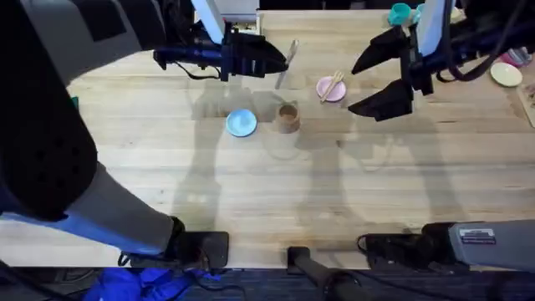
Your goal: Pick up a utensil and set it on the pink plate, then put the other utensil in the container.
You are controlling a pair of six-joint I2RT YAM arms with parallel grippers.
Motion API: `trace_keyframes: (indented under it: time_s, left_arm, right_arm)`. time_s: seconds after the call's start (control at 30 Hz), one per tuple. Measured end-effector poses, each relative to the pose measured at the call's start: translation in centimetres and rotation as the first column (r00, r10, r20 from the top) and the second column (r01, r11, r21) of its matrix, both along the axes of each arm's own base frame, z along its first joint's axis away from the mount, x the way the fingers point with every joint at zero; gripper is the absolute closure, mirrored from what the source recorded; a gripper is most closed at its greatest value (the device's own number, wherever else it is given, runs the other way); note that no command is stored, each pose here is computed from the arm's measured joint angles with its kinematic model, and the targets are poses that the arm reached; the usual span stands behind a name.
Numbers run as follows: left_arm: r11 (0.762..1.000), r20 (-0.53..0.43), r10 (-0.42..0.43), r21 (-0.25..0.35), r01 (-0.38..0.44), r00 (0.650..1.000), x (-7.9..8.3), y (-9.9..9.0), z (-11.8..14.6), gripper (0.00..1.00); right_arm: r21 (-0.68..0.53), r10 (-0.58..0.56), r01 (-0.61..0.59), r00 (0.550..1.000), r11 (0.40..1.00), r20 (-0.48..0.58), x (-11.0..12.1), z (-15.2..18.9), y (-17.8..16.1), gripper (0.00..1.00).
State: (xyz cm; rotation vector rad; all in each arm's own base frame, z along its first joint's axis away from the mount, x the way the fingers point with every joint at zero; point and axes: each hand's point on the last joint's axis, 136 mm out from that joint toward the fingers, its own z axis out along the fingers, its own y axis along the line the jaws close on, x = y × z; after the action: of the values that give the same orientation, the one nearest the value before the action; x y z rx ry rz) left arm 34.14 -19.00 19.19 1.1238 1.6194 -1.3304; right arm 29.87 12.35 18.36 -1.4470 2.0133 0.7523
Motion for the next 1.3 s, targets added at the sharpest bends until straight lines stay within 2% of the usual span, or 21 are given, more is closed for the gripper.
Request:
trace_keyframes:
  time_s: [0.4, 0.53, 0.73, 0.97, 1.3]
  left_arm:
    - [0.992, -0.031, -0.074, -0.101, 0.071, 0.997, -1.8, -1.2, 1.2, 0.959]
    - [0.993, -0.035, -0.078, -0.093, 0.075, 0.996, -2.1, -1.4, 0.9, 0.959]
    - [0.991, 0.041, -0.100, -0.085, 0.104, 0.994, -2.8, -1.8, 0.1, 0.959]
    - [0.989, 0.119, -0.109, -0.085, 0.119, 0.987, -2.8, -1.8, -0.2, 0.959]
    - [0.985, 0.080, -0.119, -0.118, 0.128, 0.990, -2.3, -1.9, -2.7, 0.959]
  right_arm:
    - [0.000, 0.000, 0.000, 1.000, 1.000, 0.000, 0.0, 0.0, 0.0, 0.004]
    - [0.000, 0.000, 0.000, 1.000, 1.000, 0.000, 0.0, 0.0, 0.0, 0.004]
    - [0.000, 0.000, 0.000, 1.000, 1.000, 0.000, 0.0, 0.0, 0.0, 0.005]
    - [0.000, 0.000, 0.000, 1.000, 1.000, 0.000, 0.0, 0.0, 0.0, 0.005]
    - [0.000, 0.000, 0.000, 1.000, 1.000, 0.000, 0.0, 0.0, 0.0, 0.005]
